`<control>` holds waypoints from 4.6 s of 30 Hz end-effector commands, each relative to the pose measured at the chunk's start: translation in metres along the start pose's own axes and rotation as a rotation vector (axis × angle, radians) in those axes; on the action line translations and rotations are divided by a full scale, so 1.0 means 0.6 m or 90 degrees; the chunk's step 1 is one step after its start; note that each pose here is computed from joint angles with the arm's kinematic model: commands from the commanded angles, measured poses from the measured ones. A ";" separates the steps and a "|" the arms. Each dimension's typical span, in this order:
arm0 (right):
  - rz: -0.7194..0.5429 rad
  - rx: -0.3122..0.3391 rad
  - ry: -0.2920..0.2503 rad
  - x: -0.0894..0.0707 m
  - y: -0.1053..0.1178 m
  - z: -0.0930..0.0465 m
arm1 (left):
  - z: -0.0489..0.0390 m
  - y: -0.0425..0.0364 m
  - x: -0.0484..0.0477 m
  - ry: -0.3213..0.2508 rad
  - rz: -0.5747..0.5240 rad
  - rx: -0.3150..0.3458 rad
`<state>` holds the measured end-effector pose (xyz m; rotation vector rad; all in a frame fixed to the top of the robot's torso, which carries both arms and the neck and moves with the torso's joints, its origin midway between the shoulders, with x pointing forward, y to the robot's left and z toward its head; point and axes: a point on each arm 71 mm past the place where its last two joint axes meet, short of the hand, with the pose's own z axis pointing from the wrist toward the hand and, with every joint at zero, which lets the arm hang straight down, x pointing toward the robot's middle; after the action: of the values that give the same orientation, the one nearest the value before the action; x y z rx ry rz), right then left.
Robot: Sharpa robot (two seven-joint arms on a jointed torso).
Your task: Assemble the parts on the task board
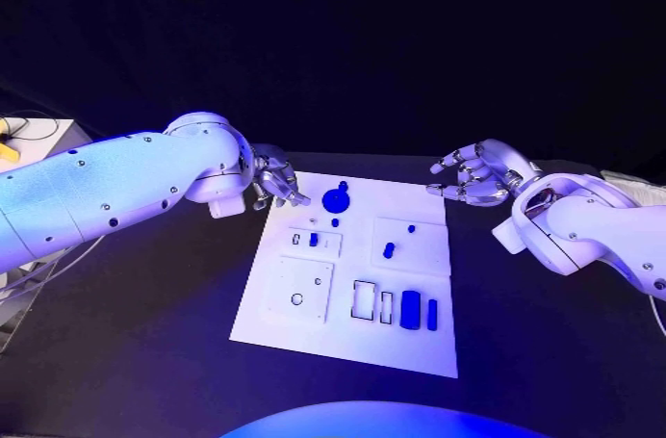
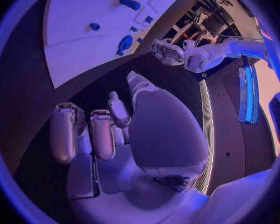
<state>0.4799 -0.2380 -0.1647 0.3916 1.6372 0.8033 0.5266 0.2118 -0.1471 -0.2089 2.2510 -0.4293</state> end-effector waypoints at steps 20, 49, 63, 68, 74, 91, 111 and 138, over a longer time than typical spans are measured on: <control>-0.001 -0.012 0.007 0.004 0.005 0.000 | 0.052 0.002 -0.075 -0.020 -0.013 -0.049; 0.000 -0.016 0.006 0.004 0.007 -0.002 | 0.094 0.017 -0.049 0.044 0.015 -0.100; 0.000 -0.016 0.006 0.004 0.008 -0.003 | 0.101 0.025 -0.035 0.063 0.016 -0.106; 0.000 -0.016 0.006 0.004 0.007 -0.003 | 0.101 0.025 -0.034 0.064 0.013 -0.106; 0.000 -0.016 0.005 0.004 0.007 -0.003 | 0.101 0.022 -0.032 0.065 0.002 -0.098; 0.000 -0.015 0.007 0.004 0.007 -0.002 | 0.101 0.020 -0.031 0.066 -0.013 -0.092; -0.001 -0.015 0.006 0.004 0.007 -0.001 | 0.093 0.021 -0.032 0.023 -0.054 -0.066; -0.002 -0.006 0.000 -0.002 -0.001 -0.004 | 0.011 0.008 0.031 0.023 -0.011 0.008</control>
<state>0.4782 -0.2404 -0.1639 0.3931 1.6338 0.8034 0.5204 0.2109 -0.1669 -0.2662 2.3102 -0.4883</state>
